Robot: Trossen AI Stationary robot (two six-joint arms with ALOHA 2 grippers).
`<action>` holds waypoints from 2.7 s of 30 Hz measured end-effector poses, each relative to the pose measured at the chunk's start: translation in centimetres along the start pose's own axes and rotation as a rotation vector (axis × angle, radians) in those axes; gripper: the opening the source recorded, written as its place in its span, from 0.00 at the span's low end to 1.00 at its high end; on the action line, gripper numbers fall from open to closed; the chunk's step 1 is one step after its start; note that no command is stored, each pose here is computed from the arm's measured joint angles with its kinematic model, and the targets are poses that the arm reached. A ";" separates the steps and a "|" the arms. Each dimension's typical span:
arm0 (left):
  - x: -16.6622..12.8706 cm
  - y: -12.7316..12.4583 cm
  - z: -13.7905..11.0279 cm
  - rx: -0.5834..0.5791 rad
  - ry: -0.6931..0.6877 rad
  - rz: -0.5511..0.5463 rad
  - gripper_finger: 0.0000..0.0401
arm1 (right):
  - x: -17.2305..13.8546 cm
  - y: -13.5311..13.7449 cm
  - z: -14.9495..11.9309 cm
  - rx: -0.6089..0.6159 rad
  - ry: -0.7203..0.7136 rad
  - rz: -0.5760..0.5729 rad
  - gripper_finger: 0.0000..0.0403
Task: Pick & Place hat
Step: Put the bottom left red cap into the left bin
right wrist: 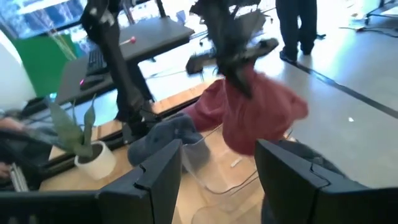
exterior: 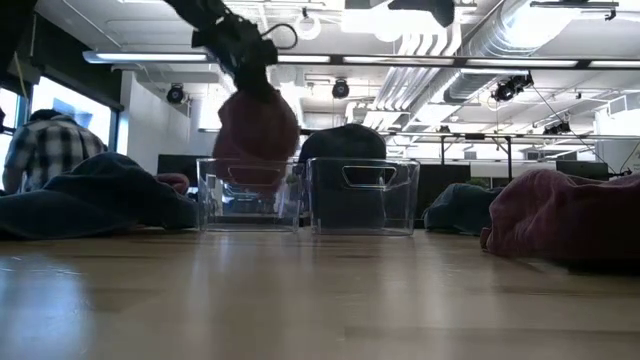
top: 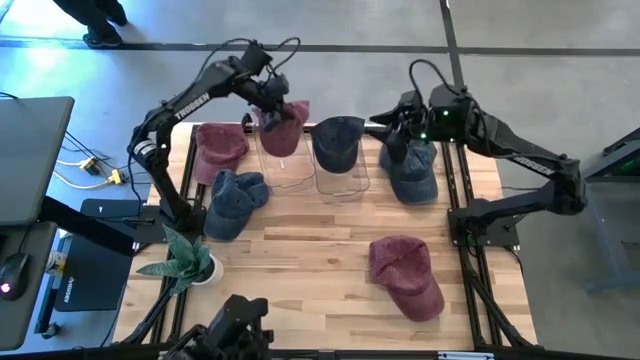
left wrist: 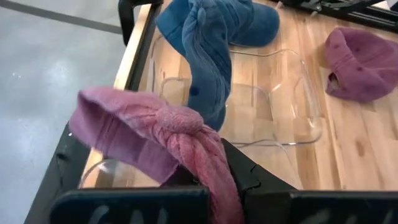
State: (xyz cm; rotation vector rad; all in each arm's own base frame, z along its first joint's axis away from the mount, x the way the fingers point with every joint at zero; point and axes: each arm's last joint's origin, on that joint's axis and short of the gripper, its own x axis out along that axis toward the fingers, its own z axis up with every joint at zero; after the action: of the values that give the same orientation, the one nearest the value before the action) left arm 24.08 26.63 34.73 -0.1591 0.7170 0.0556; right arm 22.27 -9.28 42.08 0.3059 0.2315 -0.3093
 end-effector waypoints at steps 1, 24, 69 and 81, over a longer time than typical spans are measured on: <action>0.6 0.2 -0.4 -0.014 -0.009 -0.006 0.00 | -0.2 -0.2 0.1 0.014 -0.008 -0.007 0.49; 4.0 2.5 -7.4 0.200 -0.251 -0.039 0.00 | -1.8 -2.2 0.7 0.281 -0.043 -0.058 0.49; 1.9 0.5 -5.9 0.157 0.068 -0.042 0.48 | -1.8 -2.3 -0.5 0.336 0.095 -0.059 0.49; 2.1 0.4 -5.9 0.138 0.104 -0.013 0.50 | -1.8 -2.2 -0.6 0.317 0.110 -0.036 0.49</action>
State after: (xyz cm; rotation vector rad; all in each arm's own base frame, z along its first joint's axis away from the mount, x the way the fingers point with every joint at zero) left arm 21.77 26.01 28.92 -0.0349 0.8213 -0.0152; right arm 19.78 -10.61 41.42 0.6335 0.2972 -0.3659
